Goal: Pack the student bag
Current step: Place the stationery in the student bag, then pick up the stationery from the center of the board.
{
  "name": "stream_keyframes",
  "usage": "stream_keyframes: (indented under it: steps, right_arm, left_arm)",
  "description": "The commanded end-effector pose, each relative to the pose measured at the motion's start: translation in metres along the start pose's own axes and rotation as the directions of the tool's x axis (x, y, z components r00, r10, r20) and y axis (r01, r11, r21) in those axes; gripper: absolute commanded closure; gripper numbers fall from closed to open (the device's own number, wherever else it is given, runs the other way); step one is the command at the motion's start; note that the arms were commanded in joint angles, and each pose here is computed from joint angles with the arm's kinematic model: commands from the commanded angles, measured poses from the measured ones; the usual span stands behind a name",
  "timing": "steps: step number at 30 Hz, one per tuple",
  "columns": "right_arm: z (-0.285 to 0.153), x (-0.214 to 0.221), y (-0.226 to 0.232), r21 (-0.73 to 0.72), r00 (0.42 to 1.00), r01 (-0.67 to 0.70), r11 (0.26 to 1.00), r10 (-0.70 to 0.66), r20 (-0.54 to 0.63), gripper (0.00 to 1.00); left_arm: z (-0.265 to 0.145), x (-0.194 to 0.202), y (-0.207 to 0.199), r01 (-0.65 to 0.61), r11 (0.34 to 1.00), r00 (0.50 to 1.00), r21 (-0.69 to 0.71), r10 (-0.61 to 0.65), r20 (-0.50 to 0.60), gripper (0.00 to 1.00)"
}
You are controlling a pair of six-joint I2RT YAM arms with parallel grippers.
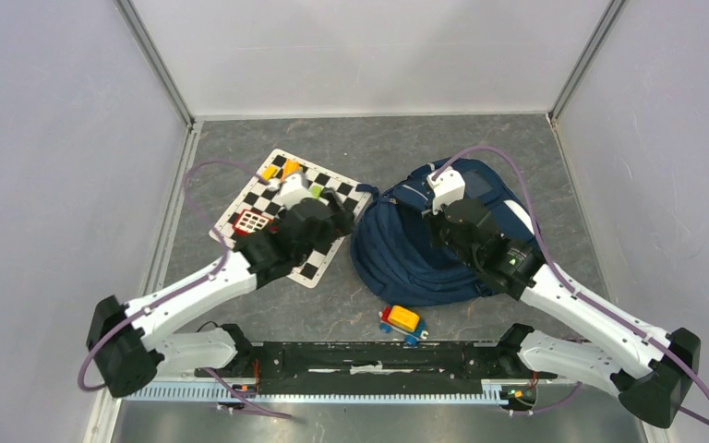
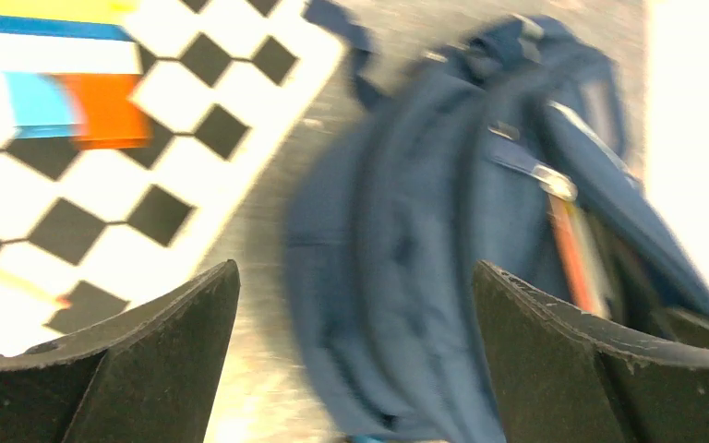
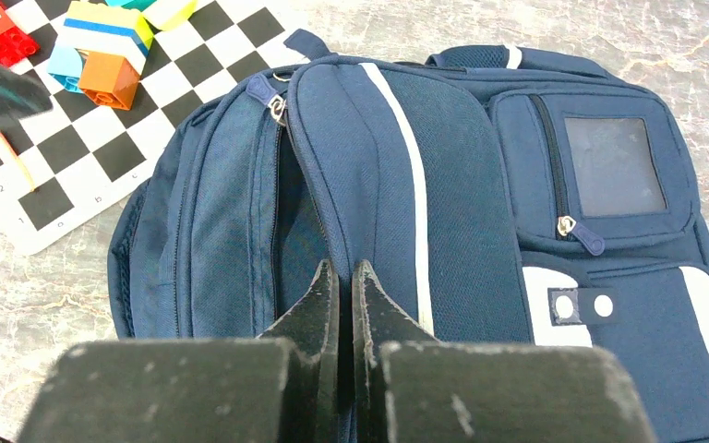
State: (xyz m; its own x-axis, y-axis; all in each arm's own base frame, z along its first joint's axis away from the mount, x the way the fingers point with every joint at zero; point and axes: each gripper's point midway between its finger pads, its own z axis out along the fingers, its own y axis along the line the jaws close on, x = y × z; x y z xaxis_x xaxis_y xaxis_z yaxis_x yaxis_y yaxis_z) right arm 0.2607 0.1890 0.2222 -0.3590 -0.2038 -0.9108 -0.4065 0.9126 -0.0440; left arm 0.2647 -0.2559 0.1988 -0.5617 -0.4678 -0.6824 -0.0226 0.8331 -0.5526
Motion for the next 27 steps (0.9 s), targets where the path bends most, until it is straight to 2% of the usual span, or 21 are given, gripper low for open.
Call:
stream_keyframes:
  steps: [1,4,7,11,19,27]
  right_arm:
    - [-0.008,-0.052,0.01,-0.056,0.979,-0.078,0.995,0.087,0.182,1.0]
    - [-0.005,-0.049,0.013,-0.061,0.981,-0.073,0.995,0.082,0.173,1.0]
    - [-0.003,-0.049,0.014,-0.067,0.982,-0.072,0.995,0.083,0.171,1.0]
    - [-0.002,-0.048,0.016,-0.071,0.982,-0.072,0.995,0.083,0.167,1.0]
    - [0.0,-0.045,0.014,-0.06,0.984,-0.064,0.996,0.072,0.161,1.0]
    - [0.003,-0.041,0.015,-0.057,0.987,-0.055,0.997,0.063,0.149,1.0]
  left_arm:
    - [-0.01,-0.017,0.097,-0.038,0.964,0.999,-0.264,0.042,0.008,0.0]
    - [-0.021,-0.028,0.145,-0.034,0.911,0.998,-0.41,0.051,0.03,0.01]
    - [-0.024,-0.03,0.178,-0.026,0.863,0.999,-0.504,0.04,0.017,0.14]
    - [-0.019,-0.03,0.209,-0.007,0.81,1.0,-0.586,0.005,-0.005,0.24]
    - [0.005,-0.028,0.237,0.048,0.765,0.997,-0.642,-0.079,-0.02,0.41]
    - [0.023,-0.013,0.253,0.066,0.73,0.987,-0.68,-0.149,-0.064,0.48]
